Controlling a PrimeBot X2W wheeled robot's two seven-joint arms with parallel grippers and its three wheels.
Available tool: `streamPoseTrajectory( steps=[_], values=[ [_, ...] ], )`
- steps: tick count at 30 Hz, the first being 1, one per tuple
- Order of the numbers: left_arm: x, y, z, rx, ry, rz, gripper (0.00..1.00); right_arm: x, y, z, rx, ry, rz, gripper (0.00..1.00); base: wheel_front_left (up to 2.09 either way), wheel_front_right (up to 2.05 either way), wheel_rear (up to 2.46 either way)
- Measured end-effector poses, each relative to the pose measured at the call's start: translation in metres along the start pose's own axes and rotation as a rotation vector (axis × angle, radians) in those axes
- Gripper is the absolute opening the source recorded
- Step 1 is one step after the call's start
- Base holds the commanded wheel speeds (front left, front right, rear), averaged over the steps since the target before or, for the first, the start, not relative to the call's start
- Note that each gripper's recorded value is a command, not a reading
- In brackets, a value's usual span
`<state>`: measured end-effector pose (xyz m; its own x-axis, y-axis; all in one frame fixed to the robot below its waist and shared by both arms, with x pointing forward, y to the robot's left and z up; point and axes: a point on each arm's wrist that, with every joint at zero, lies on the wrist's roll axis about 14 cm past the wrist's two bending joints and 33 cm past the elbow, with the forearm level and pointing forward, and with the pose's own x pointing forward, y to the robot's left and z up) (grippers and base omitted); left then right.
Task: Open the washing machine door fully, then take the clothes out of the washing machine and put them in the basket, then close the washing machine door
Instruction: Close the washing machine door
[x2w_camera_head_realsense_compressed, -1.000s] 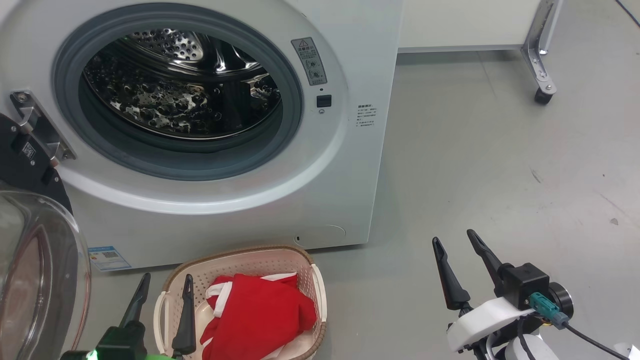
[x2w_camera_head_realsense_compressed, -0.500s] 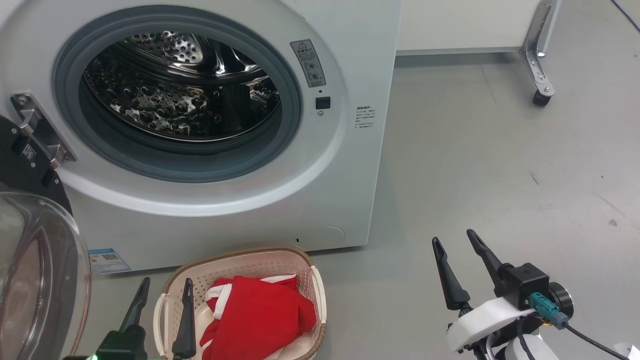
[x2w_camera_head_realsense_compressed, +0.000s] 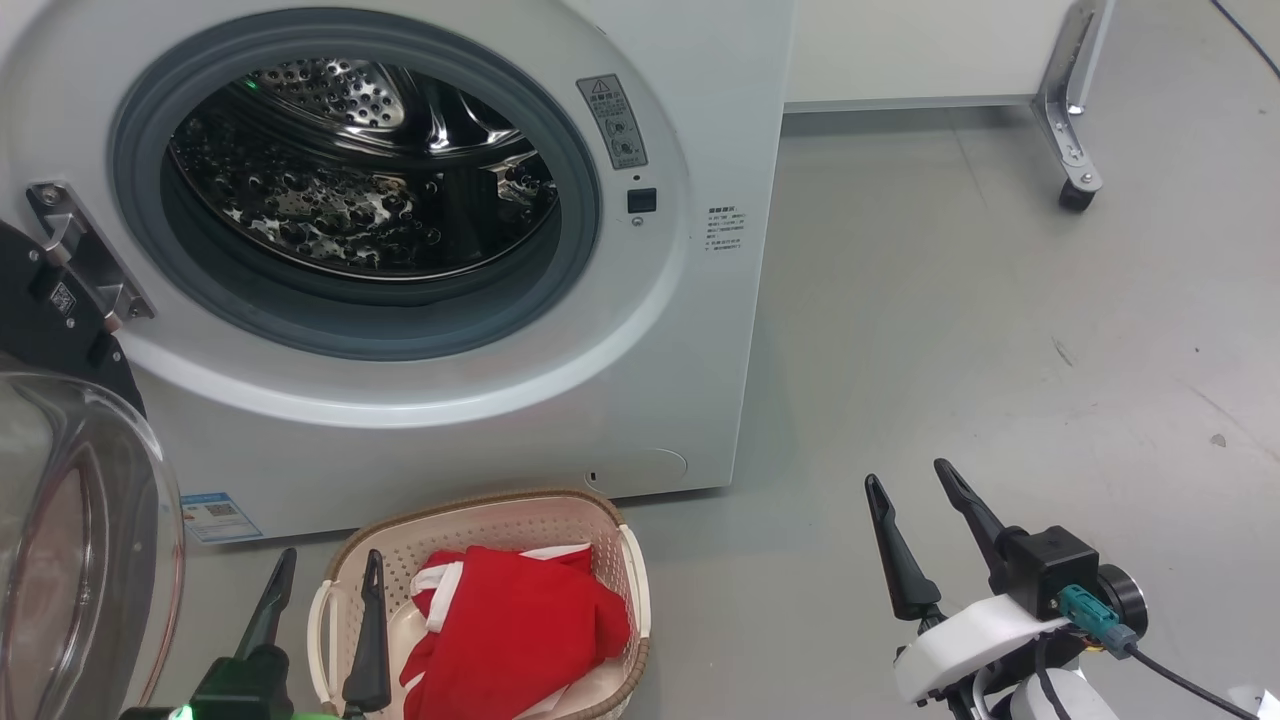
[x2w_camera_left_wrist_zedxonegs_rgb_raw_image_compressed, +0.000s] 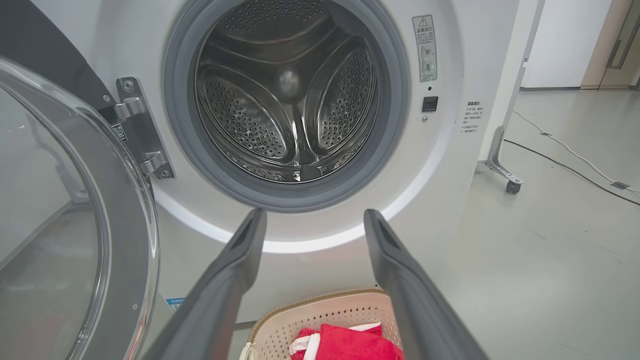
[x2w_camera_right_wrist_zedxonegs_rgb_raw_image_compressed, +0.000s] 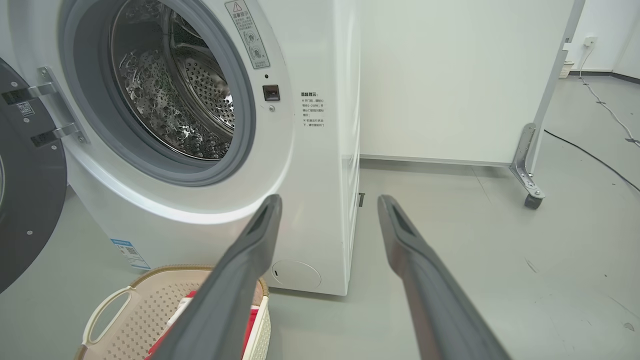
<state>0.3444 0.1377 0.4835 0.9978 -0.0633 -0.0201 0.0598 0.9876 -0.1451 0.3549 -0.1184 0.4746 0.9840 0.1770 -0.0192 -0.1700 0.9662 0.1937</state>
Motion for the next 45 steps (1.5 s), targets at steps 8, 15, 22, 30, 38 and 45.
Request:
streamPoseTrajectory(
  steps=[8,15,22,30,38,45],
  values=[
    [-0.0002,-0.0004,0.0017,0.002,-0.001,-0.001,1.0,0.0,0.0002,0.0002,0.0,-0.001,0.0,1.0,-0.97,0.97,0.0],
    [-0.0003,-0.0006,0.0026,0.001,-0.001,-0.001,1.0,0.0005,0.0007,-0.0005,0.001,0.002,0.002,1.0,-1.26,1.26,0.0],
    [0.0,-0.0018,0.0033,0.0,-0.003,-0.005,1.0,0.0013,0.0009,-0.0021,0.002,0.007,0.003,1.0,-1.23,1.23,0.0],
    [0.0006,-0.0014,0.0034,0.0,-0.003,-0.004,1.0,0.0018,0.0008,-0.0036,0.003,0.011,0.003,1.0,-0.91,0.91,0.0],
    [0.0009,-0.0012,0.0037,0.0,-0.003,-0.004,1.0,0.0021,0.0008,-0.0045,0.004,0.014,0.003,1.0,-0.58,0.58,0.0],
    [0.0008,-0.0013,0.0037,-0.001,-0.002,-0.004,1.0,0.0024,0.0013,-0.0049,0.004,0.015,0.005,1.0,-0.26,0.26,0.0]
  ],
)
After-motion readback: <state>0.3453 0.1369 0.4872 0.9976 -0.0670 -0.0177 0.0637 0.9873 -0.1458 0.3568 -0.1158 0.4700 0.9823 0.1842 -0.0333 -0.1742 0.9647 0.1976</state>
